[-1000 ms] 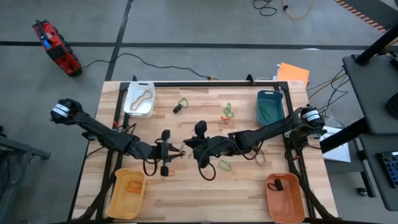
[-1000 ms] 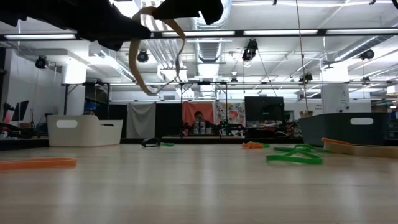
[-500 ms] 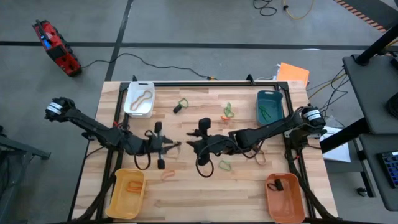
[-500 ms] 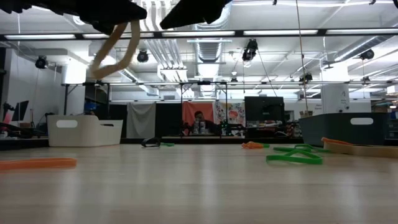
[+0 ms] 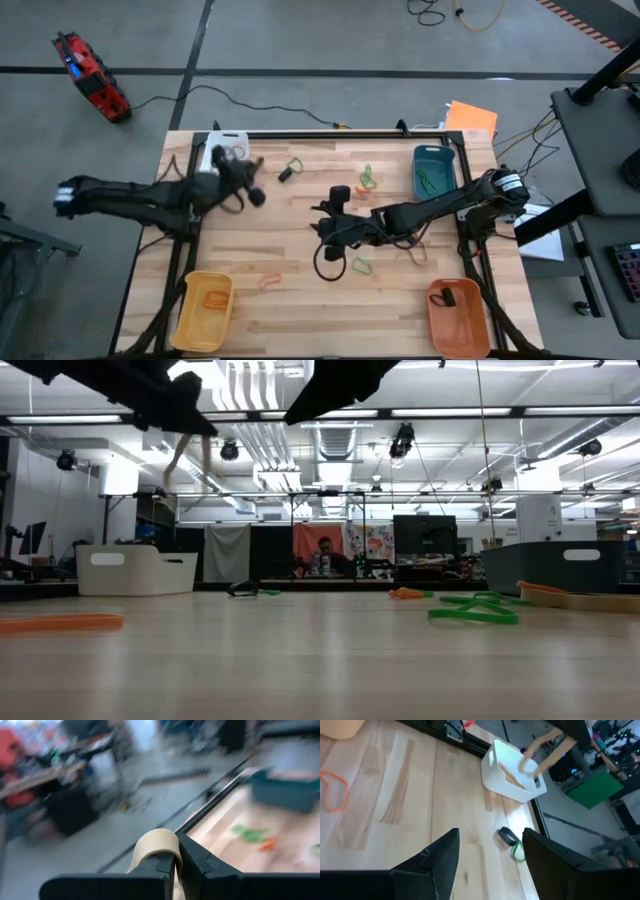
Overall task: Sort rubber bands into baskets
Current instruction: Put the brown rubber band into the white bin
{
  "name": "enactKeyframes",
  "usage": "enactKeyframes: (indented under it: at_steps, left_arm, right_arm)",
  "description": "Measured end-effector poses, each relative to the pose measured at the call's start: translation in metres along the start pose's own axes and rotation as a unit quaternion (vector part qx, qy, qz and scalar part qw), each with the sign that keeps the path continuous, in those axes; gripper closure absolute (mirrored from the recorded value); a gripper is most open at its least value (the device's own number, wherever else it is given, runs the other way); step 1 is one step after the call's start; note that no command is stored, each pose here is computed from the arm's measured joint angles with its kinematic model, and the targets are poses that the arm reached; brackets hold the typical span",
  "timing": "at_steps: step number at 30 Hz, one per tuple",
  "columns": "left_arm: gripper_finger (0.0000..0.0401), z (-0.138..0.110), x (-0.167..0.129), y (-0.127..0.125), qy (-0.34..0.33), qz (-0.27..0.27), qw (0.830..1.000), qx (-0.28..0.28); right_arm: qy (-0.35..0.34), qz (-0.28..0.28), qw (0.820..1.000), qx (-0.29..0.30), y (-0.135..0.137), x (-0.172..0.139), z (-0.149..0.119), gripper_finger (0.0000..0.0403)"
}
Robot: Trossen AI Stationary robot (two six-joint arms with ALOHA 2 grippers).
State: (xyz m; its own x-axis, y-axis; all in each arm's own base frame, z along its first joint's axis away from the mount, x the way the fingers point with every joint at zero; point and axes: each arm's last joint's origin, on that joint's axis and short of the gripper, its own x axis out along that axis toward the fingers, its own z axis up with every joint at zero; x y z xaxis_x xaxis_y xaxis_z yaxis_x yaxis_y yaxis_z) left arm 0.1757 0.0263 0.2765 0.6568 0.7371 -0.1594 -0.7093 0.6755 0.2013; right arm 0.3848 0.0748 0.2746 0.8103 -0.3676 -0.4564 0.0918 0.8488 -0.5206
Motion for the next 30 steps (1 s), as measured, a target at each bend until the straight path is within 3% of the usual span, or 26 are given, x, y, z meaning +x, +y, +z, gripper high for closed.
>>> enactKeyframes:
  at_steps: [5, 12, 23, 30]
  left_arm:
    - [0.0401, 0.008, 0.021, 0.030, 0.125, 0.048, 0.991, -0.004]
    - [0.0401, 0.010, 0.047, 0.063, 0.270, 0.127, 0.954, 0.021]
    - [0.0401, -0.012, 0.075, 0.096, 0.368, 0.168, 0.914, 0.035]
    - [0.0401, -0.022, 0.086, 0.098, 0.396, 0.170, 0.901, 0.047]
  right_arm:
    - [0.006, 0.002, 1.000, 0.003, 0.002, 0.001, -0.005, 0.0197]
    - [0.011, 0.004, 1.000, 0.009, 0.004, 0.002, -0.008, 0.0197]
    - [0.014, 0.005, 1.000, 0.011, 0.006, 0.003, -0.011, 0.0197]
    - [0.016, 0.005, 1.000, 0.011, 0.006, 0.003, -0.011, 0.0197]
